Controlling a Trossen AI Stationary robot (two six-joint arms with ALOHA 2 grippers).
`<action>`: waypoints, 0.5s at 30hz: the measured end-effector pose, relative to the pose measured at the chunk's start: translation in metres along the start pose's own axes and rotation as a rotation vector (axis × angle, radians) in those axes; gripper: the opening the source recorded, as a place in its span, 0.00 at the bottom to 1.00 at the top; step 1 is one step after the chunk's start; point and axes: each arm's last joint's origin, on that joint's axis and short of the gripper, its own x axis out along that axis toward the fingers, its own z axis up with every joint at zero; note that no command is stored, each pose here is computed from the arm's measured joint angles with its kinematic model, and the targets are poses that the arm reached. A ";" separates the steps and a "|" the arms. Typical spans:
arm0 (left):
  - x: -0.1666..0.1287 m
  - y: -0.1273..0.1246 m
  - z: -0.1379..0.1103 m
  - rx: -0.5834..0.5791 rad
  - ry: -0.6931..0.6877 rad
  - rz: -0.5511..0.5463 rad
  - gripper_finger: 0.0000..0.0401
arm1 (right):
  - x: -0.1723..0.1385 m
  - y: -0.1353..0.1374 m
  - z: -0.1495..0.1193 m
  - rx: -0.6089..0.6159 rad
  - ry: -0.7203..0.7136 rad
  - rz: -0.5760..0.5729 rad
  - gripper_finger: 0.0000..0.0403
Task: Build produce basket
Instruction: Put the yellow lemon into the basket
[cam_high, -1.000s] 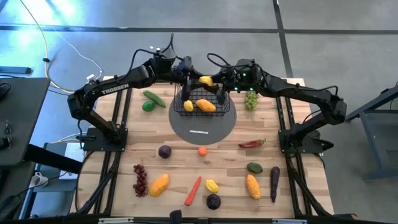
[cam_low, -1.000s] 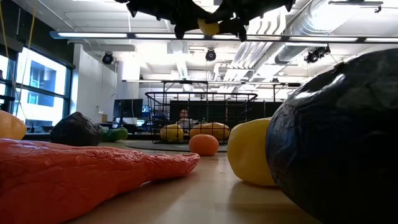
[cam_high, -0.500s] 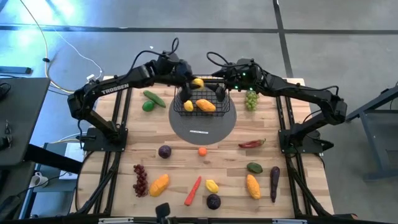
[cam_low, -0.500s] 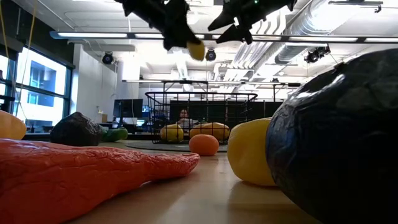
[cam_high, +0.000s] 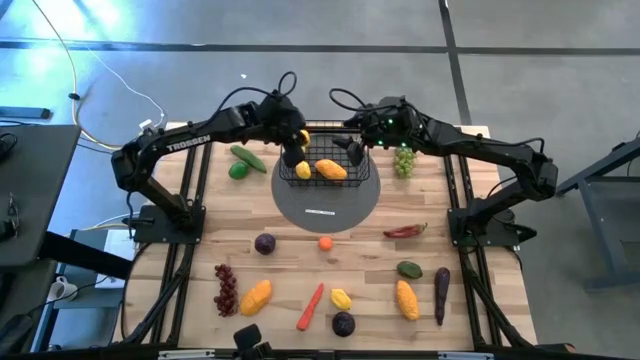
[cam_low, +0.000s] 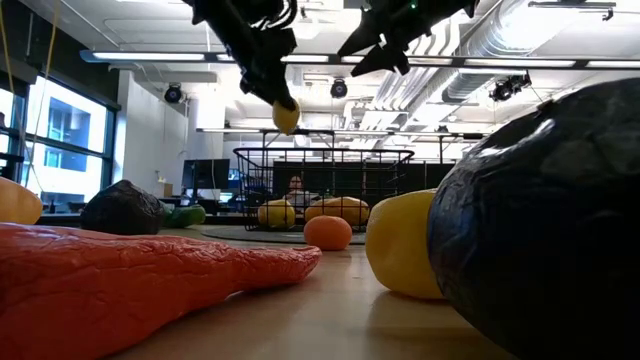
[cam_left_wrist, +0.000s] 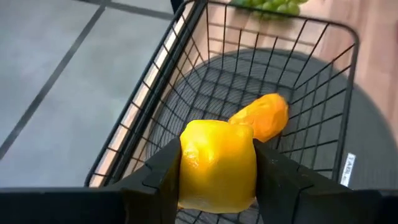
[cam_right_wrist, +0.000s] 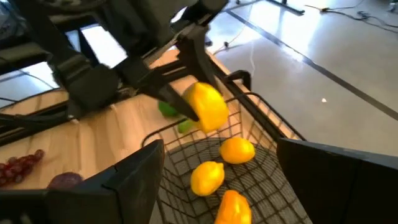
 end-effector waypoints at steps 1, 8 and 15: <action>0.002 0.000 0.000 0.001 0.006 0.011 0.37 | 0.000 0.000 0.000 0.000 0.000 -0.009 0.73; 0.030 -0.003 -0.010 0.004 0.124 -0.020 0.37 | 0.000 -0.001 -0.001 -0.007 0.005 -0.036 0.73; 0.054 -0.007 -0.017 0.018 0.186 -0.046 0.37 | 0.000 -0.001 -0.002 -0.007 0.018 -0.038 0.73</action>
